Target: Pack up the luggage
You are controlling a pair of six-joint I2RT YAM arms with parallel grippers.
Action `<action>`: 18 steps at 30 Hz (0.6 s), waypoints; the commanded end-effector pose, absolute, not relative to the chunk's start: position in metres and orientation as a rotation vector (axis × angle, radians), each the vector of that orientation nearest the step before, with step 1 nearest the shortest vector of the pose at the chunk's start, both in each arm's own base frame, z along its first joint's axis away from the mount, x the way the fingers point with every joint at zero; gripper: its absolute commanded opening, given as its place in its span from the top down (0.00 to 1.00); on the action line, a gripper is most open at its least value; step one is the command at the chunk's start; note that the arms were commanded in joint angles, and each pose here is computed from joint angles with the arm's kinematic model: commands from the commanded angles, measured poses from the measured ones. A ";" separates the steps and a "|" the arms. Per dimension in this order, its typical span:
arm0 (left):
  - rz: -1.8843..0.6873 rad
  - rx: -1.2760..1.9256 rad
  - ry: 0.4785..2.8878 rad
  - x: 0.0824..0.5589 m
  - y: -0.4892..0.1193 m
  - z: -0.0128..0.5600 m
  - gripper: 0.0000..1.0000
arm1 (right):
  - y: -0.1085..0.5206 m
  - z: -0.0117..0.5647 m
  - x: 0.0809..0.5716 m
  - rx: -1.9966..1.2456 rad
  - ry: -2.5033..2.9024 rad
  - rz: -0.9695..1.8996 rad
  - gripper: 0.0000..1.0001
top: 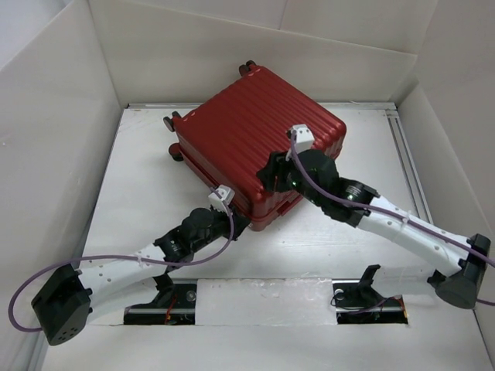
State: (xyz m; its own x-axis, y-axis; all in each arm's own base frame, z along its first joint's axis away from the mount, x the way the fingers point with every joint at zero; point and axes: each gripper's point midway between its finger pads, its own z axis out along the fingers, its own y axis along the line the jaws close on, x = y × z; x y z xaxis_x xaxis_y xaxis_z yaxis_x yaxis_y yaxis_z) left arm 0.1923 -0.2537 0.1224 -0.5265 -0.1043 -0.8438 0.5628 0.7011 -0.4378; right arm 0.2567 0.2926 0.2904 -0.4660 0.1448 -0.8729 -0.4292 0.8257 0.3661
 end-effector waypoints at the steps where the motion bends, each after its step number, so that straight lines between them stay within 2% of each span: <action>1: -0.797 0.243 1.825 0.223 -0.245 0.160 1.00 | 0.316 0.317 0.270 -0.274 1.882 0.714 0.43; 3: -0.762 0.185 1.813 0.228 -0.236 0.165 1.00 | 0.319 0.310 0.277 -0.287 1.891 0.668 0.40; 5: -0.739 0.146 1.813 0.230 -0.229 0.164 1.00 | 0.326 0.297 0.283 -0.315 1.915 0.636 0.28; 8: -0.689 0.080 1.832 0.234 -0.217 0.156 1.00 | 0.332 0.282 0.288 -0.381 1.927 0.593 0.27; 11: -0.653 0.015 1.844 0.238 -0.209 0.153 1.00 | 0.331 0.255 0.296 -0.405 1.981 0.500 0.36; 12: -0.633 -0.006 1.857 0.239 -0.205 0.149 1.00 | 0.331 0.244 0.297 -0.418 2.008 0.480 0.43; 16: -0.540 -0.129 1.886 0.248 -0.184 0.142 1.00 | 0.324 0.214 0.298 -0.452 2.076 0.439 0.52; 18: -0.526 -0.183 1.879 0.254 -0.176 0.144 1.00 | 0.318 0.198 0.296 -0.466 2.112 0.429 0.53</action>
State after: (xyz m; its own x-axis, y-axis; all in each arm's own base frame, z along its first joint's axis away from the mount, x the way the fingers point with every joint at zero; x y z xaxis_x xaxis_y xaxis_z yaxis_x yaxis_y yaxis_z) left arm 0.2101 -0.2245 0.1217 -0.5233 -0.2324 -0.8198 0.3686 0.8057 -0.4637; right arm 0.3100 0.3346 0.2719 -0.3857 0.0063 -0.9226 -0.4780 0.8540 0.2056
